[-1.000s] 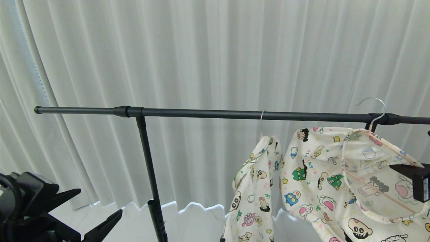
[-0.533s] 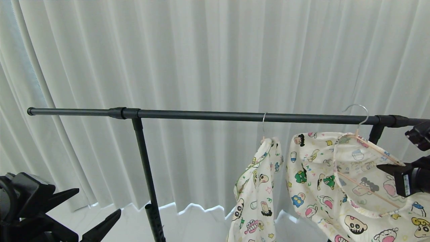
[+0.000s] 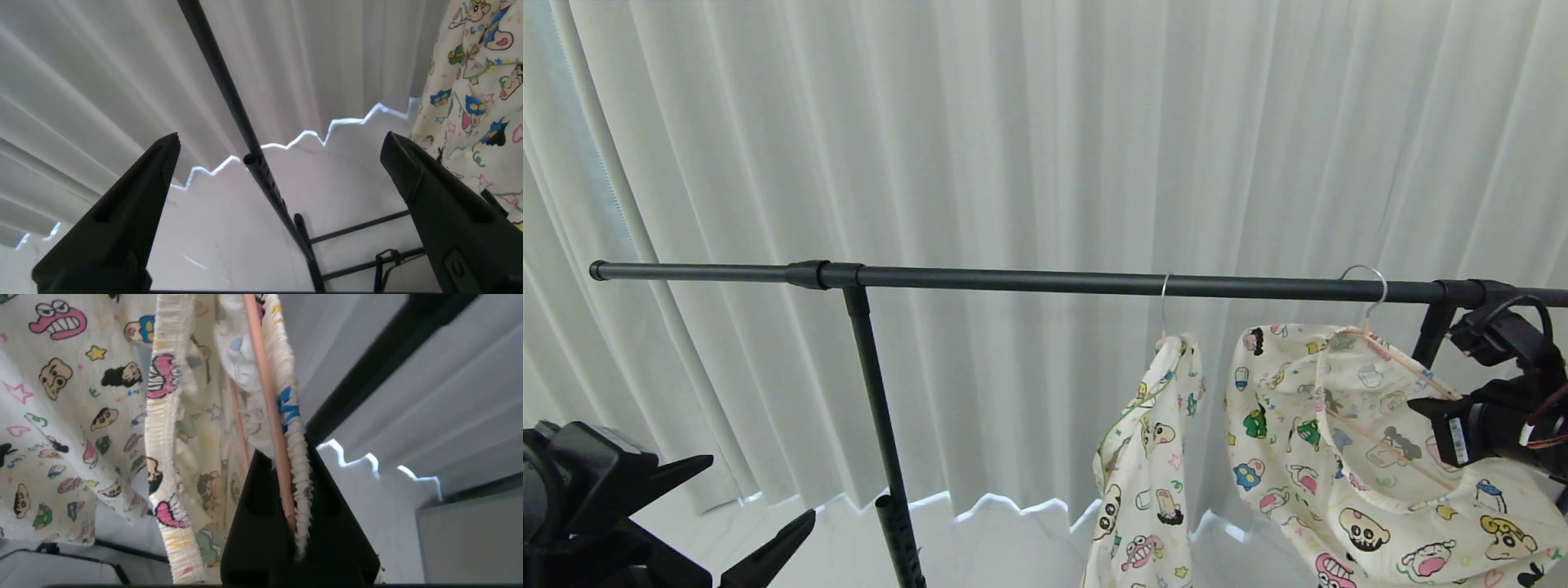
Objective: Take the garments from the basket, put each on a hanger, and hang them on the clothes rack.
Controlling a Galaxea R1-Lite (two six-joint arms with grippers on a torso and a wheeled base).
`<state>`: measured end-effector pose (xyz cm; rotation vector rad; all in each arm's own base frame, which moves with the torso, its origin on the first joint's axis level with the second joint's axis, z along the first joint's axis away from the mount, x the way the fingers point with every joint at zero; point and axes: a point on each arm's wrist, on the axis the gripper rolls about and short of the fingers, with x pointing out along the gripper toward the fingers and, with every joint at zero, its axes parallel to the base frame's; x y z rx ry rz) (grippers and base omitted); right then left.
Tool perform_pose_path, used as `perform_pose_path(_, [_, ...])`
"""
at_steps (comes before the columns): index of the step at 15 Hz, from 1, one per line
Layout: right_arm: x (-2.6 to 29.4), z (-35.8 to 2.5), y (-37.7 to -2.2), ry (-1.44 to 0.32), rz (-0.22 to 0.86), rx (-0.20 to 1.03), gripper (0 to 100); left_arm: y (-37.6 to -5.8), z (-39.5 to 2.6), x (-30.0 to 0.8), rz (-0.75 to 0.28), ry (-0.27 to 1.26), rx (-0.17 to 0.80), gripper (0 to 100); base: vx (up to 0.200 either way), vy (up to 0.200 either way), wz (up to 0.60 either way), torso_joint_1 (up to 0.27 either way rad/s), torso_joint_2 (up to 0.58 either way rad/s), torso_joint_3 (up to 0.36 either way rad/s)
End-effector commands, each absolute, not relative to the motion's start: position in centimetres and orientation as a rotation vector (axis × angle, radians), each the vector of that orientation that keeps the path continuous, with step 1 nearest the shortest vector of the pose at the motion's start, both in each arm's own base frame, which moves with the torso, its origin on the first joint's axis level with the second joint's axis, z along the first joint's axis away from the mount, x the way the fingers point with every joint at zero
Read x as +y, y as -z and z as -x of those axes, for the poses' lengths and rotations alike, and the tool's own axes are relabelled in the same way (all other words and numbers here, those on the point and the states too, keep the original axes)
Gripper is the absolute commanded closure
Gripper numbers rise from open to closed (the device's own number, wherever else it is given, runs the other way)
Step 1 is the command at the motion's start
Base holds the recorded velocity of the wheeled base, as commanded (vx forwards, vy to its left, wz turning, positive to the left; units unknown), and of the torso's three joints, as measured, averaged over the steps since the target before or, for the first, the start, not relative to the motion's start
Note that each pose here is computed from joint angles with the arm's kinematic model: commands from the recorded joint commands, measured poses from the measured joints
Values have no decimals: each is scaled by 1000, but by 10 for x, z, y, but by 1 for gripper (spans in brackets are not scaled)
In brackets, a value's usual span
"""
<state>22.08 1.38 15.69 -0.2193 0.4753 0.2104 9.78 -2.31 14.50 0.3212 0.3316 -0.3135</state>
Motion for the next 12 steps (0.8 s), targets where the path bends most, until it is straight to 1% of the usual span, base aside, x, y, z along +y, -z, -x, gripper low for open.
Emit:
perform_pose_path(1, [16, -223, -153, -224, 221, 491, 100, -145, -98, -23, -320, 313, 332, 0, 0, 0, 0, 0, 0, 0])
perform_pose_path(6, [16, -225, -153, -224, 220, 494, 100, -144, -97, -23, -321, 314, 336, 0, 0, 0, 0, 0, 0, 0])
perform_pose_path(12, [17, -237, -155, -220, 223, 471, 100, -142, -92, -22, -321, 311, 324, 0, 0, 0, 0, 0, 0, 0])
